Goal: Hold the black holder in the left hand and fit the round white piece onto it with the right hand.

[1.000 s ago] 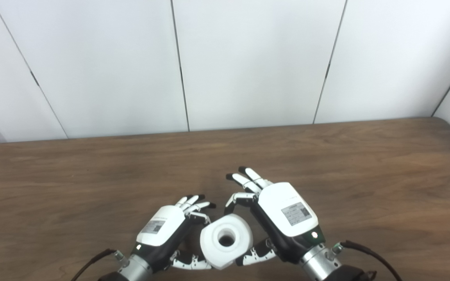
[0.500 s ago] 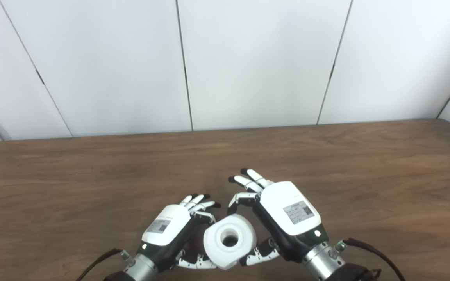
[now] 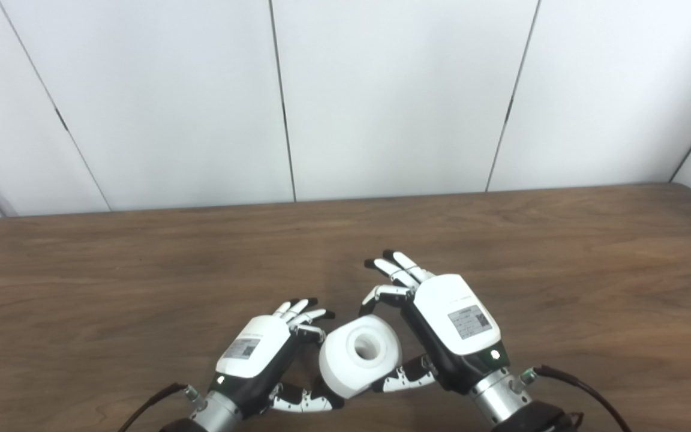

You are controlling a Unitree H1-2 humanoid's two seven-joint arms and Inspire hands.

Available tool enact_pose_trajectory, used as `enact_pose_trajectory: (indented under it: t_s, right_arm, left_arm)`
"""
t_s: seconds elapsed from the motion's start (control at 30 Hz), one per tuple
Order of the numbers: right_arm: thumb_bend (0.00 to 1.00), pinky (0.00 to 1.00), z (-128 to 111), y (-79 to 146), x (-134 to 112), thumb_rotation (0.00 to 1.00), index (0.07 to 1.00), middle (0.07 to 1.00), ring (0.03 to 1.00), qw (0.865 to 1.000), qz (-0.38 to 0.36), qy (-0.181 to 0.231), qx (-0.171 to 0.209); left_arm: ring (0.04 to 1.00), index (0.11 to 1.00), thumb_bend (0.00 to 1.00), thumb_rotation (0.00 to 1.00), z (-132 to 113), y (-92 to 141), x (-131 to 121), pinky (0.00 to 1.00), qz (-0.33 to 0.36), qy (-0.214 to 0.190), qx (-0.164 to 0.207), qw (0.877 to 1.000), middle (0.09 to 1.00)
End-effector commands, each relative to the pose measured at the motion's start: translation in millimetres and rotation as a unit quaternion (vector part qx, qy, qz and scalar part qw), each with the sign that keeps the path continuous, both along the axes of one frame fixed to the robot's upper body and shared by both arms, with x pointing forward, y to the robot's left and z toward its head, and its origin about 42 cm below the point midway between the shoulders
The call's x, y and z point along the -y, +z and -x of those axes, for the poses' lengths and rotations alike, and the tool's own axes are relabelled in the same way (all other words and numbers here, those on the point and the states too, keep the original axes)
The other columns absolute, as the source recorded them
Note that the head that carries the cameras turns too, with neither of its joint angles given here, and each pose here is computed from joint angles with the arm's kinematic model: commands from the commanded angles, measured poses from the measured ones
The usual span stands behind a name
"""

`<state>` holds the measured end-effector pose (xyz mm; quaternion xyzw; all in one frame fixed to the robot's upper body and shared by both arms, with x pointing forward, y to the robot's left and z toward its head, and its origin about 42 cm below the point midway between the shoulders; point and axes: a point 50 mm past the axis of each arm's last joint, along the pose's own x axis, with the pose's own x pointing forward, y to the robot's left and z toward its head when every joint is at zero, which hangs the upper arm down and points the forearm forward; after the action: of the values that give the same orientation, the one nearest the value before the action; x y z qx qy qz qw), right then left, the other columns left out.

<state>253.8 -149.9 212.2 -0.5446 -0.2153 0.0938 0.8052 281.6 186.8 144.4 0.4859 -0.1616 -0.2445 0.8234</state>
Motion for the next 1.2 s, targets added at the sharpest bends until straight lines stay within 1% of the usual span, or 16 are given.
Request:
enact_pose_trajectory:
  t_s: [0.0, 0.23, 0.37, 0.57, 0.73, 1.17]
  right_arm:
    - [0.51, 0.76, -6.3, -14.1, 6.7, 0.14, 0.478, 0.885, 0.935, 0.999, 0.024, -0.012, -0.023]
    - [0.51, 0.75, -6.5, -16.4, 9.3, 0.14, 0.479, 0.880, 0.931, 0.999, 0.022, -0.018, -0.021]
    - [0.51, 0.76, -5.3, -14.0, 8.8, 0.14, 0.479, 0.883, 0.935, 0.999, 0.018, -0.018, -0.024]
    - [0.51, 0.76, -0.1, -3.5, -1.4, 0.15, 0.477, 0.887, 0.942, 1.000, 0.018, -0.014, -0.010]
    - [0.51, 0.74, 1.6, 2.0, -11.5, 0.15, 0.476, 0.875, 0.921, 1.000, 0.025, -0.020, 0.002]
    - [0.51, 0.71, 7.7, 4.9, -17.2, 0.14, 0.478, 0.869, 0.908, 0.998, 0.043, -0.043, -0.010]
  left_arm:
    - [0.975, 0.480, 0.51, 0.05, 1.4, 11.4, 9.4, 1.00, 0.015, -0.019, 0.024, 0.999, 0.885]
    - [0.973, 0.480, 0.51, 0.05, 0.4, 10.7, 9.6, 1.00, 0.015, -0.019, 0.026, 0.999, 0.882]
    - [0.971, 0.480, 0.51, 0.05, 0.0, 10.2, 9.9, 1.00, 0.015, -0.018, 0.026, 0.999, 0.881]
    - [0.973, 0.480, 0.51, 0.05, -0.1, 10.4, 11.7, 1.00, 0.014, -0.018, 0.024, 0.999, 0.884]
    - [0.972, 0.480, 0.51, 0.05, -0.3, 9.6, 14.0, 1.00, 0.014, -0.016, 0.024, 0.999, 0.881]
    - [0.961, 0.480, 0.52, 0.05, -0.2, 6.7, 18.9, 1.00, 0.022, -0.017, 0.033, 0.999, 0.872]
